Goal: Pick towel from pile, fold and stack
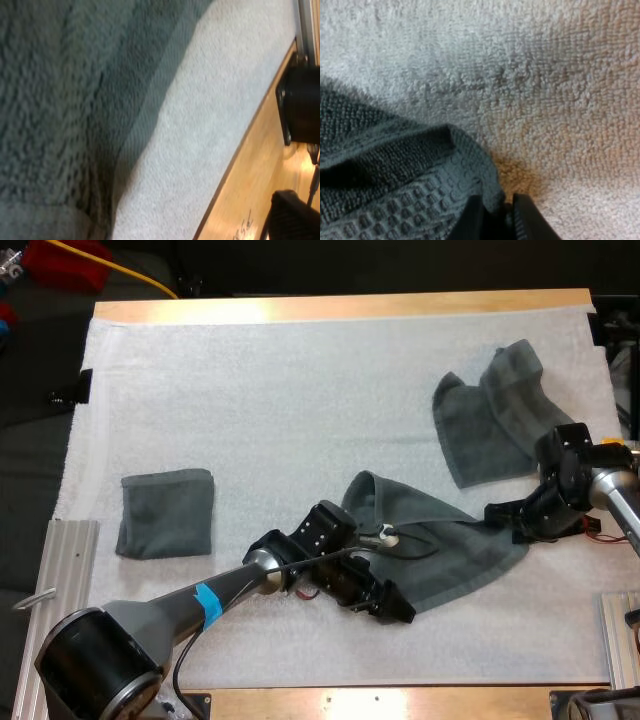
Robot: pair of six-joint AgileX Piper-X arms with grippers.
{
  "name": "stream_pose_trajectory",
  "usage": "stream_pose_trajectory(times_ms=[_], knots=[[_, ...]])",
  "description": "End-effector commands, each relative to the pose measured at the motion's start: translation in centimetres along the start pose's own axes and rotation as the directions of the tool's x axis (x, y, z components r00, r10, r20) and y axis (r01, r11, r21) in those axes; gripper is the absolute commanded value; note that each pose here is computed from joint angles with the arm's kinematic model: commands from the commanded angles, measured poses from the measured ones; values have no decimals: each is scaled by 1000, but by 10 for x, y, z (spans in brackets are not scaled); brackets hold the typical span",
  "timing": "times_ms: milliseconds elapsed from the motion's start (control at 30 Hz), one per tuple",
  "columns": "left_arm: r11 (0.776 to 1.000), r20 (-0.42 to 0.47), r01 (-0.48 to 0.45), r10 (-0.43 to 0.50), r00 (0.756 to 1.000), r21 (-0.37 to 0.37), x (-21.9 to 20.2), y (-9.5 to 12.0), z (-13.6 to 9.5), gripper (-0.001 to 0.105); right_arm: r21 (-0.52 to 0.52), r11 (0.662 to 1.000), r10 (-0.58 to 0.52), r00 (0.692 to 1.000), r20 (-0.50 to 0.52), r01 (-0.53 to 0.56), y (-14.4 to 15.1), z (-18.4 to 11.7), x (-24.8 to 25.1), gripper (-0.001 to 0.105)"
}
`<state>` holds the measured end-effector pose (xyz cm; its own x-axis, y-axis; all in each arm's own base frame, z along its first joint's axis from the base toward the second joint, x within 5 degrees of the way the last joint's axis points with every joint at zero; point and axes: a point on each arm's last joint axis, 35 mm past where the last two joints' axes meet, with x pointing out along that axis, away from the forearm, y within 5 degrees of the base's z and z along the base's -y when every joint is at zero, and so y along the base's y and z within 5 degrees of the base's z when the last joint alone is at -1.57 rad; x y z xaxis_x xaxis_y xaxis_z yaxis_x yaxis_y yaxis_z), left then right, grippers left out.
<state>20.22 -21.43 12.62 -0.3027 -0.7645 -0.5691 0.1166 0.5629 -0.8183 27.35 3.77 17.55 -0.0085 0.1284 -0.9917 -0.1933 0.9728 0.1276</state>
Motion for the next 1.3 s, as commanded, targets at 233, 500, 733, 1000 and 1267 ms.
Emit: stream_pose_trajectory(times_ms=[233, 500, 733, 1000, 1267], knots=[[1000, -22, 2, -2, 1000, -15, 2, -1, -2, 54, -5, 1000, 10, 1000, 5, -10, 1, -1, -2, 1], [997, 10, -66, 67, 998, -33, 2, 3, -2, 26, -5, 1000, 10, 1000, 5, -10, 1, -1, -2, 1], [996, 22, -87, 87, 996, -36, 2, 4, -2, 0, -4, 1000, 24, 1000, 2, -24, 1, -1, -2, 1], [990, 45, -137, 136, 990, 31, -4, -5, -8, 0, -13, 989, 151, 988, 14, -150, 6, -1, -4, 1], [976, 155, -191, 173, 973, 105, -38, -29, -19, 0, -44, 983, 181, 977, 111, -177, 11, -8, -31, 1]])
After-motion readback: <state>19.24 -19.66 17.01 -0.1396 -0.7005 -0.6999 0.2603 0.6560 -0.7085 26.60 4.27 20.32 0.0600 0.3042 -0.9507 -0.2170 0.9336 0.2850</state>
